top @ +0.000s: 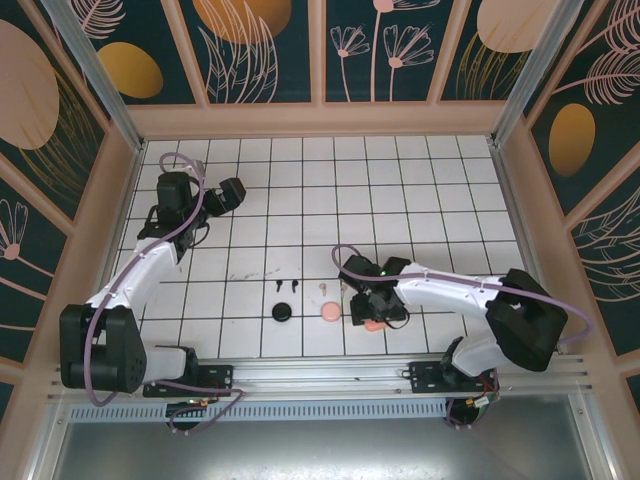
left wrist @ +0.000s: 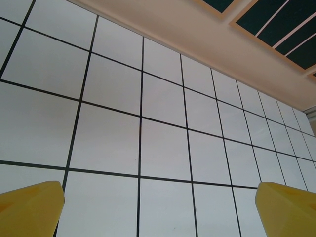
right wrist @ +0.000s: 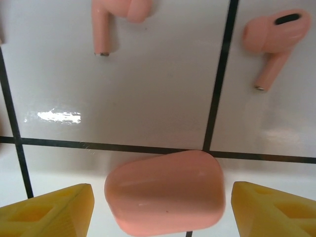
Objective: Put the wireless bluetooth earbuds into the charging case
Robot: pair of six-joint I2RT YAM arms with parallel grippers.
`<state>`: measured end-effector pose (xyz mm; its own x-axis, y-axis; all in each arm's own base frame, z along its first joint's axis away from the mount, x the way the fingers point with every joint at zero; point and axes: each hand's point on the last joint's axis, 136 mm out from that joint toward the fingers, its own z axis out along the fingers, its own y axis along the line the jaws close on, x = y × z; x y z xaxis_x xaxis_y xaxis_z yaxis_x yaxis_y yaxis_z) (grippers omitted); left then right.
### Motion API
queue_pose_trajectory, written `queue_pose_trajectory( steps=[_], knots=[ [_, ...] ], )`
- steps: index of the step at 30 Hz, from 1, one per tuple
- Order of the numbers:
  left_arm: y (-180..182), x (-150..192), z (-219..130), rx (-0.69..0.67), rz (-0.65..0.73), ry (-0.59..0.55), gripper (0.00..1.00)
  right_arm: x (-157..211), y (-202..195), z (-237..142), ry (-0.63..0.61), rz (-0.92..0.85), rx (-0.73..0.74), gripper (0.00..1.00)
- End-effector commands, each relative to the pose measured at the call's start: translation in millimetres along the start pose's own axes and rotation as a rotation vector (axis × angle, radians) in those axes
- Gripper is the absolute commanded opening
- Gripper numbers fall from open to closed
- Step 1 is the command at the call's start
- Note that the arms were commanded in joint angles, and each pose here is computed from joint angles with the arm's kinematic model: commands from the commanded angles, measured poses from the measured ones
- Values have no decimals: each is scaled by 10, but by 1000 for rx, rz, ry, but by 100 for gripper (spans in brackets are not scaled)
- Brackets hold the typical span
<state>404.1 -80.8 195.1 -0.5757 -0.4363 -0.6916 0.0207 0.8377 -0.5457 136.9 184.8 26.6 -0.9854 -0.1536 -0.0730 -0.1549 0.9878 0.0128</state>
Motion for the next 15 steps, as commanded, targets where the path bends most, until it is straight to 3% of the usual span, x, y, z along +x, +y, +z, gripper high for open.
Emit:
queue_pose_trajectory(
  steps=[1, 15],
  knots=[
    [-157, -155, -14, 40, 33, -31, 99, 22, 54, 47, 22, -29, 1, 75],
    [-251, -142, -8, 81, 44, -18, 99, 39, 8, 171, 36, -42, 24, 74]
  ],
)
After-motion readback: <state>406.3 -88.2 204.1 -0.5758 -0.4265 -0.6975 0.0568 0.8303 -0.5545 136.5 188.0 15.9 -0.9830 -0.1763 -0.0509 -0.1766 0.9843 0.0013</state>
